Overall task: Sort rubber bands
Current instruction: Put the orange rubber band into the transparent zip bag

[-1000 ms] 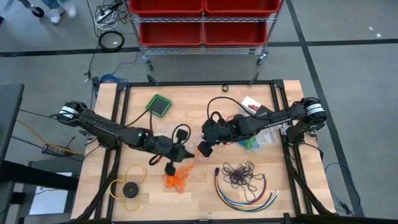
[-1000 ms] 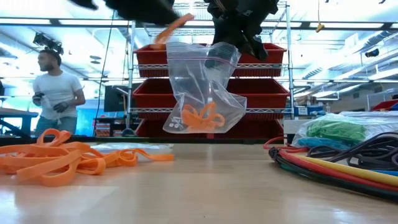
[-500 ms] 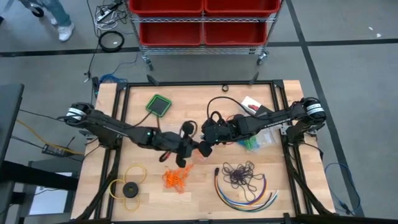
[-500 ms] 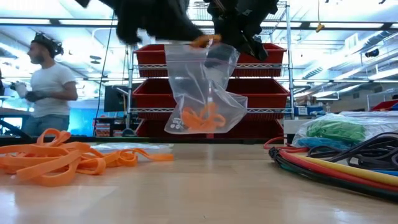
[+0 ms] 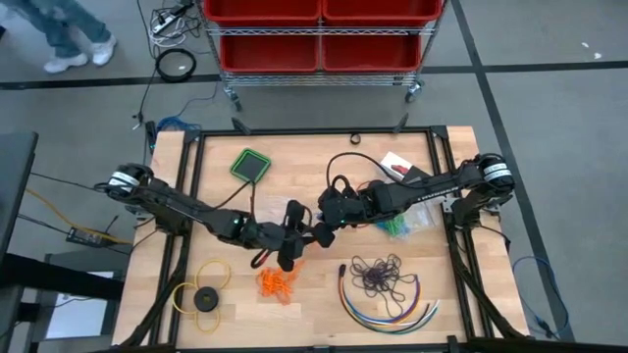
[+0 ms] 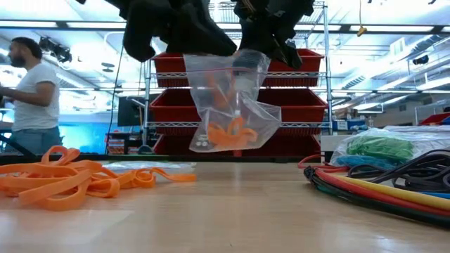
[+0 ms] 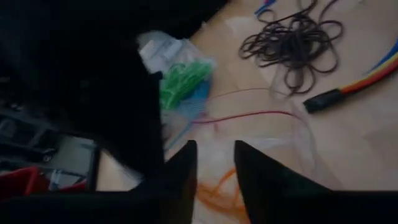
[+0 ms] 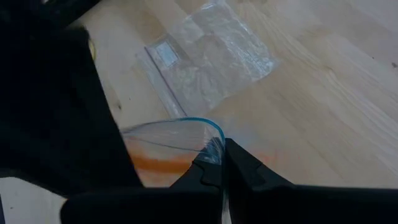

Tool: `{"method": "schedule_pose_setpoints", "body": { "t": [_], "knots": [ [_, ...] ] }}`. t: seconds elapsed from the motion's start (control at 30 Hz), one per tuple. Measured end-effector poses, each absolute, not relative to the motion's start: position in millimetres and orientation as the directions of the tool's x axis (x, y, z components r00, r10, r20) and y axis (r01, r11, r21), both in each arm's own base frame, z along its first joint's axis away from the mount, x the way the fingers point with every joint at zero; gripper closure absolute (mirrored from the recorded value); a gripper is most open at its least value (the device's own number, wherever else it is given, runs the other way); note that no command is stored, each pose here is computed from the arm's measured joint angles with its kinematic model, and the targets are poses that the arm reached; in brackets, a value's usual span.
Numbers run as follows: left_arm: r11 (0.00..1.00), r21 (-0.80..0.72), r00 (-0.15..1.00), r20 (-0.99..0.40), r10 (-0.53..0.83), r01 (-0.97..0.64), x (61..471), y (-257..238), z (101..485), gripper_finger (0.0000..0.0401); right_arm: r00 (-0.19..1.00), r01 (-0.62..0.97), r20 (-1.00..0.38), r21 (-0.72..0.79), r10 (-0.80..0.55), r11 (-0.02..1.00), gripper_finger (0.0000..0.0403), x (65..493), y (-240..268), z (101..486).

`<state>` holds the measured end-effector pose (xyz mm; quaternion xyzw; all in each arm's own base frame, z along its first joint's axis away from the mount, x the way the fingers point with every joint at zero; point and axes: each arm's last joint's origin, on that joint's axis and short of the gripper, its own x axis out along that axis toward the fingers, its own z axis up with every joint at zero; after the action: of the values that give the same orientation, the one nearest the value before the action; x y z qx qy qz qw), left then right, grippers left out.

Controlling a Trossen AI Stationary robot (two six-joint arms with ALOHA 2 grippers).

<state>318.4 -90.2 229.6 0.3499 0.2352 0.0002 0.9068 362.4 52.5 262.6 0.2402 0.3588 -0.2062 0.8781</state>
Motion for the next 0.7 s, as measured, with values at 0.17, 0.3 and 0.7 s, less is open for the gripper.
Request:
{"method": "schedule_pose_setpoints", "body": {
  "t": [0.17, 0.3, 0.7],
  "knots": [
    [0.734, 0.674, 0.887, -0.387, 0.253, 0.085, 311, -96, 237, 0.0219, 0.658, 0.533, -0.729, 0.274, -0.189, 0.800, 0.0403, 362, 53, 263],
    [0.741, 0.665, 0.892, -0.384, 0.237, 0.089, 300, -102, 248, 0.0187, 0.657, 0.532, -0.730, 0.272, -0.189, 0.802, 0.0403, 362, 53, 263],
    [0.928, 0.107, 0.615, -0.775, -0.146, 0.355, 241, -104, 236, 0.0187, 0.658, 0.526, -0.730, 0.269, -0.186, 0.807, 0.0403, 362, 54, 263]
  ]
}}
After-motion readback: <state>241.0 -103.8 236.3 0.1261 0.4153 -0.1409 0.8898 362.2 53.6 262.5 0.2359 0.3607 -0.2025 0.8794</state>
